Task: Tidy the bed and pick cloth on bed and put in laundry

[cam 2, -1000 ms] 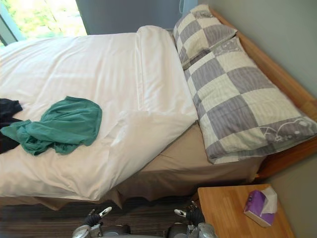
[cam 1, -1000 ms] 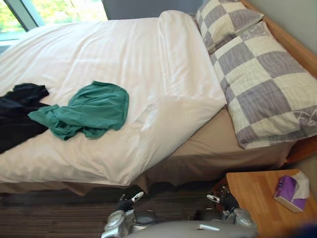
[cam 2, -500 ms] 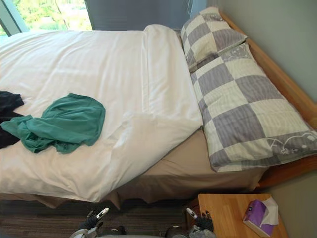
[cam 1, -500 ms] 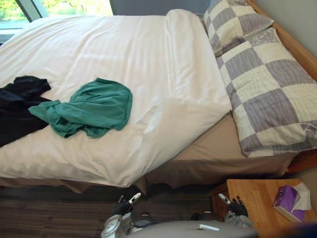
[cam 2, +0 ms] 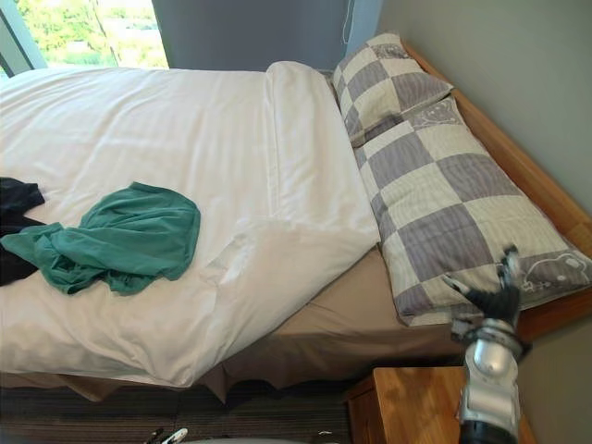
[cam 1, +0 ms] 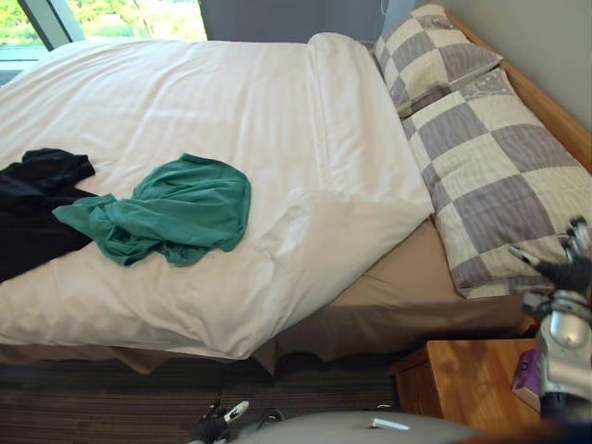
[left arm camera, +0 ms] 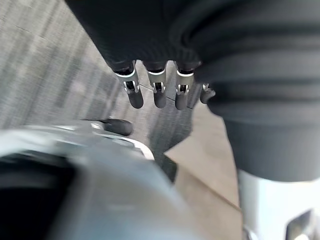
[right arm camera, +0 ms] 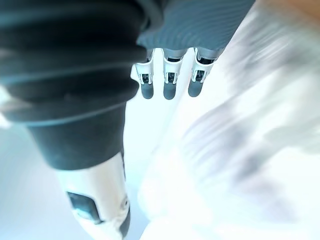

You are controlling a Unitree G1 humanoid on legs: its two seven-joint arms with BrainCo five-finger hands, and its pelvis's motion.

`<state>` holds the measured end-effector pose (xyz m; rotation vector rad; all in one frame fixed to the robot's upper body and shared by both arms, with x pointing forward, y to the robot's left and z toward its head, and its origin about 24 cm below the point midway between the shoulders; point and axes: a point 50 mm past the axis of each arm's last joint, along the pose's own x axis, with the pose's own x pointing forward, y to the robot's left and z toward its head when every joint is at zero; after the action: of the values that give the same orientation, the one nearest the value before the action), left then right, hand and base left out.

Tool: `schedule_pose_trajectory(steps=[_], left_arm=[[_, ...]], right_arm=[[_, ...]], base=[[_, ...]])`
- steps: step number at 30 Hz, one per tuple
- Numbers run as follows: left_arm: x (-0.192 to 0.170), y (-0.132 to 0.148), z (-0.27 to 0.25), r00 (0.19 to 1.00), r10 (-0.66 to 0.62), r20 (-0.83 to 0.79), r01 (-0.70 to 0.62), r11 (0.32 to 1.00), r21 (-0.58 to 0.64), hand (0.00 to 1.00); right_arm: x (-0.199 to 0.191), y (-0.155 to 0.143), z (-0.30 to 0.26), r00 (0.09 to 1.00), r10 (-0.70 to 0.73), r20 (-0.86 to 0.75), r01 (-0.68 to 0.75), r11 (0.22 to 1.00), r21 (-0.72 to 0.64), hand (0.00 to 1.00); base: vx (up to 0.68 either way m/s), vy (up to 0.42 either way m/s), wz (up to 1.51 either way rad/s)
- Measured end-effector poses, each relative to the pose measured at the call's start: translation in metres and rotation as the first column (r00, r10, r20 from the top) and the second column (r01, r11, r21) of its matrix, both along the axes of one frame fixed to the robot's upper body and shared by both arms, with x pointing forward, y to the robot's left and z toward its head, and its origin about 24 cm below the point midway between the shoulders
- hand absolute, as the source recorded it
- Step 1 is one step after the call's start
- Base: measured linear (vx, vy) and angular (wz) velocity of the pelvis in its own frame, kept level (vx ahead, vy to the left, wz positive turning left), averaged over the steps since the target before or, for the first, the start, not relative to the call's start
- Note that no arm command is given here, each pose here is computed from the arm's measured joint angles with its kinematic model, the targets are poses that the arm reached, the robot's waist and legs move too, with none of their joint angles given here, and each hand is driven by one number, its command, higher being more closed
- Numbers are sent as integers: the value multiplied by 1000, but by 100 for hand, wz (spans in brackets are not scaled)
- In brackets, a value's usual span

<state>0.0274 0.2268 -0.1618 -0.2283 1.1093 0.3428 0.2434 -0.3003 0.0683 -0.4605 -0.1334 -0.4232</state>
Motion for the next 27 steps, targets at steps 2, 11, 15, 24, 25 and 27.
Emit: schedule_pose_trajectory(steps=[2,11,15,24,25,27], left_arm=[[1,-1,0,1000,-12,2,12,1000,2,0],[19,7,5,998,-29,59,27,999,34,0],[56,21,16,988,-32,154,21,997,75,0],[97,52,39,961,1,278,-52,983,176,0],[101,54,41,956,5,293,-60,982,179,0],[107,54,45,948,-4,317,-57,981,184,0]], right_arm=[[16,24,1,993,114,-32,-115,993,-34,0],[76,93,25,930,356,-88,-366,921,-132,0],[107,112,64,924,381,-24,-378,905,-194,0],[139,146,133,911,399,99,-351,880,-319,0],[142,147,142,915,388,110,-336,884,-326,0],[145,146,152,918,377,123,-319,886,-336,0]], base=[[50,-10,26],[-3,-6,21],[-88,-19,27],[-15,19,25],[-14,43,12],[-38,40,11]])
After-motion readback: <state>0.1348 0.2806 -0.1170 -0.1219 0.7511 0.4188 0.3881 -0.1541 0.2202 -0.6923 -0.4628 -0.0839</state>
